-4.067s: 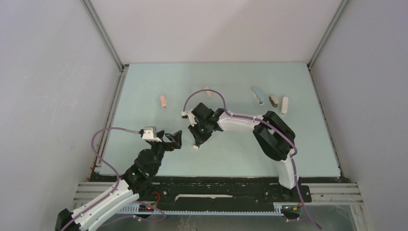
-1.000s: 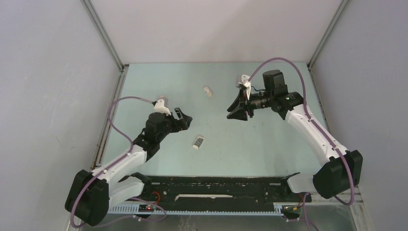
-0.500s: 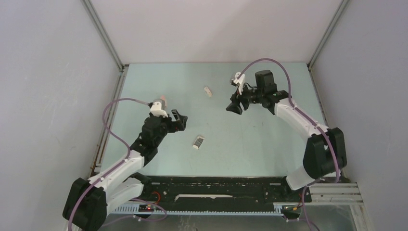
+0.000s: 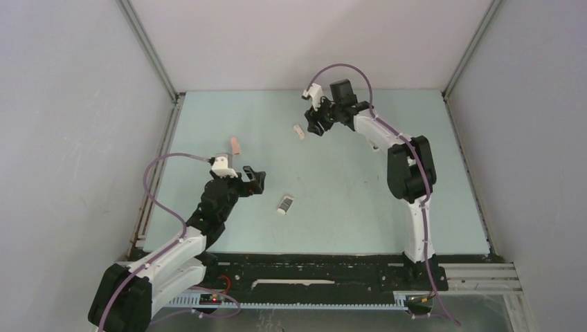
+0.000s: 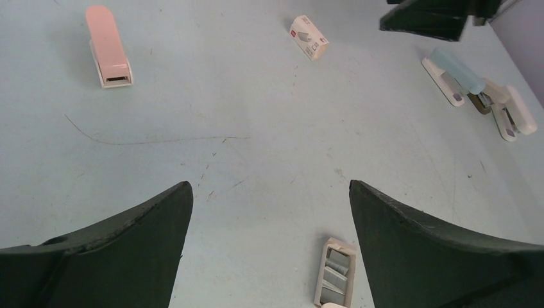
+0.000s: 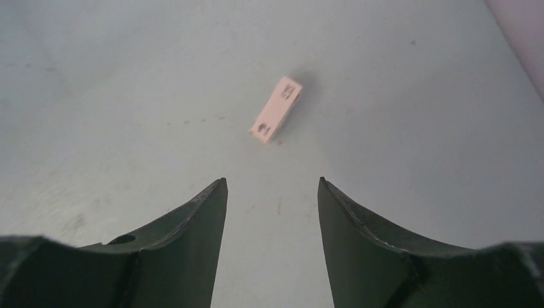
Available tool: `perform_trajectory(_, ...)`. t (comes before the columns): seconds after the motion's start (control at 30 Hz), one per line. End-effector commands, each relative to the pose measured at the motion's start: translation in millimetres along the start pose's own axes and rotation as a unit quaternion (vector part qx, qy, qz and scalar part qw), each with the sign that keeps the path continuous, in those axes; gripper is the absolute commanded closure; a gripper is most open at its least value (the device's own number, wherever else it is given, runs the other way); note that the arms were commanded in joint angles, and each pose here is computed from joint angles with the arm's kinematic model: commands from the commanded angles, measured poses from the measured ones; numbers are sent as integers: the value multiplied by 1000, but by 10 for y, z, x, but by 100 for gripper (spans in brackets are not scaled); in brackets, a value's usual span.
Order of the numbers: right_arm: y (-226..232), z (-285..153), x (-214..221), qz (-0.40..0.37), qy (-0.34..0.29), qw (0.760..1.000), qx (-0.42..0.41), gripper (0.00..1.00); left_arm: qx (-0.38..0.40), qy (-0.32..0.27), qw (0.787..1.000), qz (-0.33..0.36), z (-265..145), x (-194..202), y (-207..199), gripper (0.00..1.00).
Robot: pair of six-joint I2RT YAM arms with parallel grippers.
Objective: Unload the staples from the stapler
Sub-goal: Pick up the staple box from the center of the board.
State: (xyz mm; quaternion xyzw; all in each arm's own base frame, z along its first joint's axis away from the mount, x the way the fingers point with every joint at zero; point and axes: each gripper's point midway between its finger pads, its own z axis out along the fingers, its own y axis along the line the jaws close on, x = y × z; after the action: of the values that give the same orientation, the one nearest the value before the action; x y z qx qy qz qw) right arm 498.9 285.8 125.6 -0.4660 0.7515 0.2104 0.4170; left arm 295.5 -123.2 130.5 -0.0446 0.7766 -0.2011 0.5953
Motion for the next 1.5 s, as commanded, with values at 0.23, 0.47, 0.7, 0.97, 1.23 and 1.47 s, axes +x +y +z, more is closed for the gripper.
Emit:
perform_trajectory(0.23, -112, 430, 193, -24, 54, 998, 25, 48, 1, -28, 1000, -3, 5, -77, 16, 2)
perform_trajectory(0.47, -124, 628, 264, -15, 68, 997, 17, 53, 1, -25, 1000, -3, 14, -68, 15, 2)
perform_trajectory(0.7, -139, 731, 251, -16, 71, 997, 21, 54, 1, -26, 1000, -3, 15, -74, 13, 1)
perform_trajectory(0.97, -128, 776, 217, -18, 69, 997, 10, 58, 1, -26, 1000, -4, 12, -73, 15, 1)
perform_trajectory(1.23, -49, 668, 217, -15, 70, 997, -26, 63, 0, -26, 1000, -4, 13, -73, 17, 1)
perform_trajectory(1.47, -25, 584, 204, 10, 61, 997, -52, 62, 0, -27, 1000, -4, 15, -79, 15, 1)
